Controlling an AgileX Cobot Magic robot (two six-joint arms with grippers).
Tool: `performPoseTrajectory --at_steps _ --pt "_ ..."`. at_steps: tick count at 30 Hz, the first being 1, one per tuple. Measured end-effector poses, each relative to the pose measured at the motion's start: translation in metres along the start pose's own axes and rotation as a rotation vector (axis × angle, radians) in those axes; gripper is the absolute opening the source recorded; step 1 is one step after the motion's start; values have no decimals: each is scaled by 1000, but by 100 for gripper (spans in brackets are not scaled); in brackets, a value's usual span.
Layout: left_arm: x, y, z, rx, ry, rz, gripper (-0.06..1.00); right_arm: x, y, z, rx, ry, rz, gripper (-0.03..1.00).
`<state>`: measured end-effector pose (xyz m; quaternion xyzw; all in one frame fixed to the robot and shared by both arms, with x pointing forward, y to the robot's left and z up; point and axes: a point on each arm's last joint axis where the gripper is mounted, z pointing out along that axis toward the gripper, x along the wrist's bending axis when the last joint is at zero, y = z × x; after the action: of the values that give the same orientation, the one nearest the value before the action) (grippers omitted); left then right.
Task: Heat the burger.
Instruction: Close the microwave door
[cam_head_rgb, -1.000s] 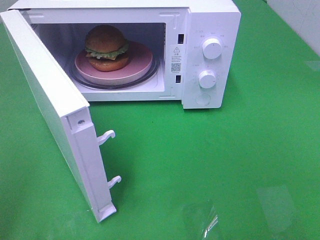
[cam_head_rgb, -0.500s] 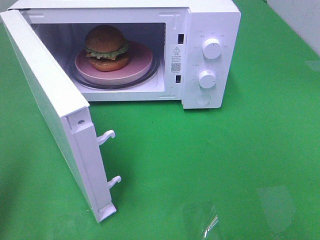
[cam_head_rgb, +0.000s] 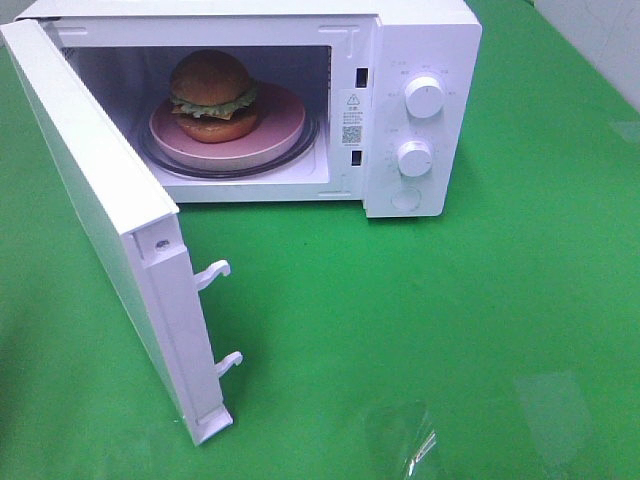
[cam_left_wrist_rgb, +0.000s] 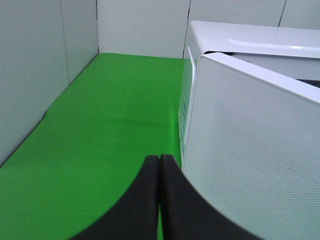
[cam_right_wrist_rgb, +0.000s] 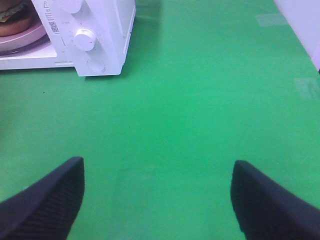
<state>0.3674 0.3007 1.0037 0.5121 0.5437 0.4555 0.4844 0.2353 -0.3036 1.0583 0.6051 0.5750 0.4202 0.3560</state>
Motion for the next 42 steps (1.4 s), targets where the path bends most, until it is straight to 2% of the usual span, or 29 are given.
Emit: performPoseTrajectory --at_steps 3,7,9,10,11,12,13,14,15,22,31,34,42 --pt "-1 0 1 -1 -10 0 0 0 0 0 0 0 0 76" --pt "-6 -7 11 45 -63 18 0 0 0 0 0 0 0 76" --pt "-15 -13 22 68 -167 40 0 0 0 0 0 0 0 76" --pt "-15 -13 22 68 -167 40 0 0 0 0 0 0 0 76" --pt "-19 -15 25 72 -216 45 0 0 0 0 0 0 0 76" --pt "-19 -15 25 72 -216 45 0 0 0 0 0 0 0 76" --pt "-24 -19 29 82 -268 50 0 0 0 0 0 0 0 76" --pt "-24 -19 29 82 -268 50 0 0 0 0 0 0 0 76" --pt "-27 -22 33 85 -304 42 0 0 0 0 0 0 0 76" --pt "-32 -30 47 105 -360 14 0 0 0 0 0 0 0 76" --pt "-33 -33 60 112 -378 29 0 0 0 0 0 0 0 76" --pt "-40 -36 64 120 -397 41 0 0 0 0 0 0 0 76" --pt "-57 -49 73 134 -375 43 0 0 0 0 0 0 0 76"
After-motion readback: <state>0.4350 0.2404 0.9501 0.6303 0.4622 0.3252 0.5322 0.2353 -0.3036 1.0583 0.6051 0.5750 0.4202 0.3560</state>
